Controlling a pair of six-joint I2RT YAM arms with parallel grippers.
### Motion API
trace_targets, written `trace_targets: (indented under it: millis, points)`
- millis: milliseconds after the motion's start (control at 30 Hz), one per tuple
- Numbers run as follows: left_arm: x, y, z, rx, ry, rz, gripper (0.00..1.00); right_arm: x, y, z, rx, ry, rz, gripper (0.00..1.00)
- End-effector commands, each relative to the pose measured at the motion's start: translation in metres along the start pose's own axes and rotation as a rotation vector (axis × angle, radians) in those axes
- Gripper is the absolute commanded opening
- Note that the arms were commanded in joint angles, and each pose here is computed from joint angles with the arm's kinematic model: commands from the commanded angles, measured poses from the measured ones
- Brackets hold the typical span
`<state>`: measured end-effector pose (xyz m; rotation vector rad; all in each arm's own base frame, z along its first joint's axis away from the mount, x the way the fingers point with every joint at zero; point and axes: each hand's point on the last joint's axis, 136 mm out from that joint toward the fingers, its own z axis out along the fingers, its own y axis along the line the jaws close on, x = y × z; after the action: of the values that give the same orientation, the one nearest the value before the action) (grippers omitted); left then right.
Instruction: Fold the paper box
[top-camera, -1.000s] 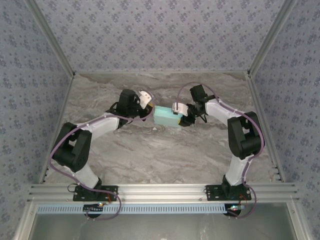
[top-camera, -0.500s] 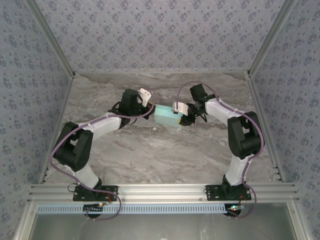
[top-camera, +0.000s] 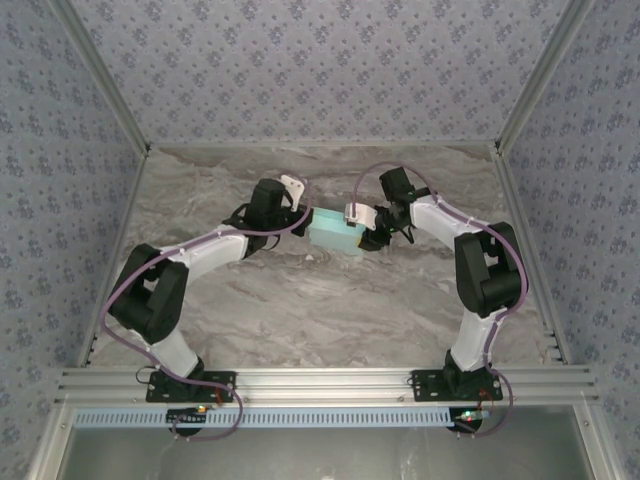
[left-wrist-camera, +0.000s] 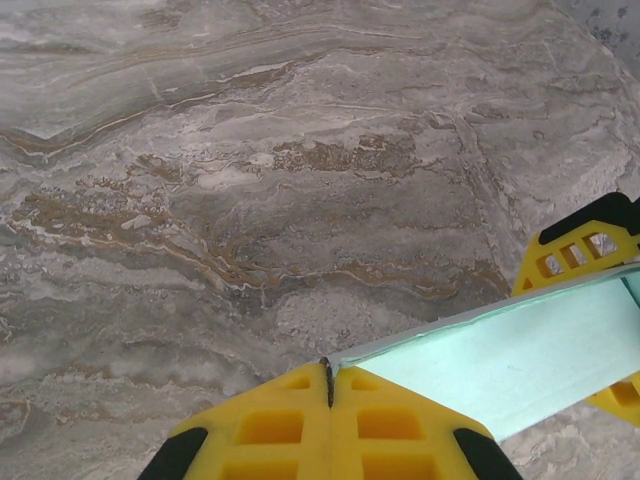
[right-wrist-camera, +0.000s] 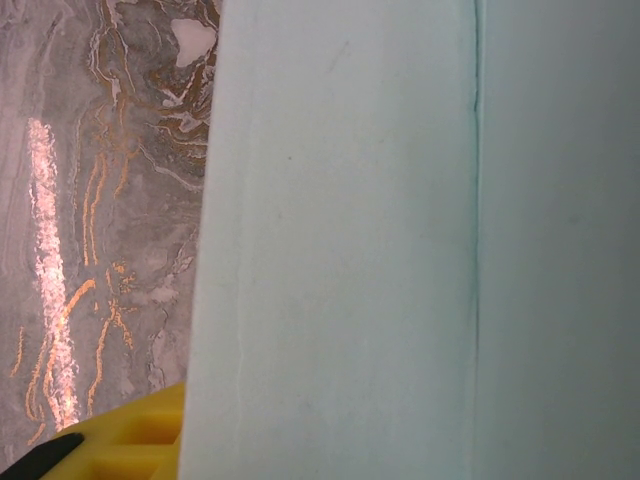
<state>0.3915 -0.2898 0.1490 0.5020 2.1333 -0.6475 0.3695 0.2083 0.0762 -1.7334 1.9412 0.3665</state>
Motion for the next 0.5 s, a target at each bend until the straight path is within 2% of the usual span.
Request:
trace_targets:
  millis: [0,467]
  points:
    - [0.019,-0.060,0.009,0.204,0.060,-0.036,0.02,0.013,0.006,0.020,-0.029,0.079,-0.001,0.42]
    - [0.048,-0.062,0.020,0.178,0.135,-0.091,0.03,0.017,0.005,0.023,-0.024,0.095,0.000,0.42]
